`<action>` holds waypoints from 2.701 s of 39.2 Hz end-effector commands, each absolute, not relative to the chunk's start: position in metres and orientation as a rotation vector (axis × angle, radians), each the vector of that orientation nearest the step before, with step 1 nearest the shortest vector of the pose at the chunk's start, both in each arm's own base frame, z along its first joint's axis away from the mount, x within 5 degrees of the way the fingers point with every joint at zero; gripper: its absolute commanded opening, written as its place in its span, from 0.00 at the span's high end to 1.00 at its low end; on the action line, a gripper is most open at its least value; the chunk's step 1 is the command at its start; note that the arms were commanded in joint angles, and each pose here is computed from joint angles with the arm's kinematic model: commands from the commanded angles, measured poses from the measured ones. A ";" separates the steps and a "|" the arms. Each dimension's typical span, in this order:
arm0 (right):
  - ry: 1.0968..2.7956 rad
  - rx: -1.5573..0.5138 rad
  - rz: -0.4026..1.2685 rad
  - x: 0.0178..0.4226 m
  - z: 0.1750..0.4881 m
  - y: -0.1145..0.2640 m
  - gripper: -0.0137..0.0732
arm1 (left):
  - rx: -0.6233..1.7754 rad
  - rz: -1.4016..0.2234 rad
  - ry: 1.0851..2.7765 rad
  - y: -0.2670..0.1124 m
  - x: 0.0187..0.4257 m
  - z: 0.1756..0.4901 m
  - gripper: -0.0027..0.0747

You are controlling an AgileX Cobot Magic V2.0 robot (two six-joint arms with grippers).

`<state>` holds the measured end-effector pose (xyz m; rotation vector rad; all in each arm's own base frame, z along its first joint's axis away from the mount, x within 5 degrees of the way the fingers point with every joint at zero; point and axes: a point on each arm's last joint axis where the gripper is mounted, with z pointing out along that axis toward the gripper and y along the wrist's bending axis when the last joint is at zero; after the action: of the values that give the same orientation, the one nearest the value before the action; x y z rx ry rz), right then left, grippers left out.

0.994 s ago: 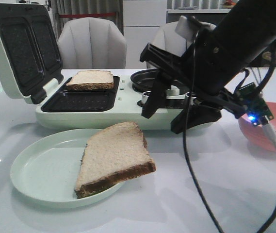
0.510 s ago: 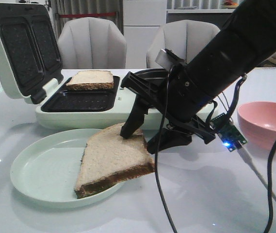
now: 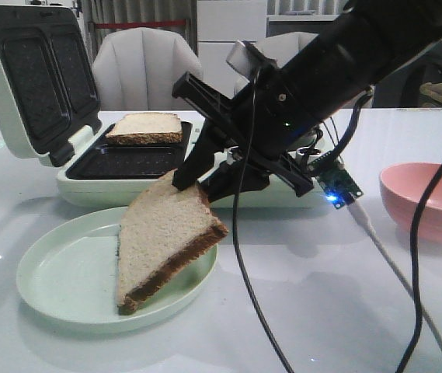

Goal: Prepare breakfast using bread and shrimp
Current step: 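Reach the right gripper to the second bread slice and grasp, then carry the bread with the right gripper and lay it on the plate, then open the right gripper and withdraw it upward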

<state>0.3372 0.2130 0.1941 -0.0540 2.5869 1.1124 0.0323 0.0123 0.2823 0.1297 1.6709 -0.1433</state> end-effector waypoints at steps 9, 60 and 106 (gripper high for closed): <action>2.343 -0.141 1.345 0.349 0.267 0.228 0.57 | 0.157 -0.162 1.590 0.010 0.032 0.296 0.23; 2.064 -0.025 1.149 0.424 0.266 0.256 0.36 | 0.157 -0.162 1.590 0.010 0.032 0.296 0.23; 1.915 -0.542 0.329 0.372 0.416 0.124 0.23 | 0.157 -0.162 1.590 0.010 0.032 0.296 0.23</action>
<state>0.3933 0.1499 0.3663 -0.5889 1.9922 0.4215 0.0323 0.0123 0.2823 0.1298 1.6707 -0.1428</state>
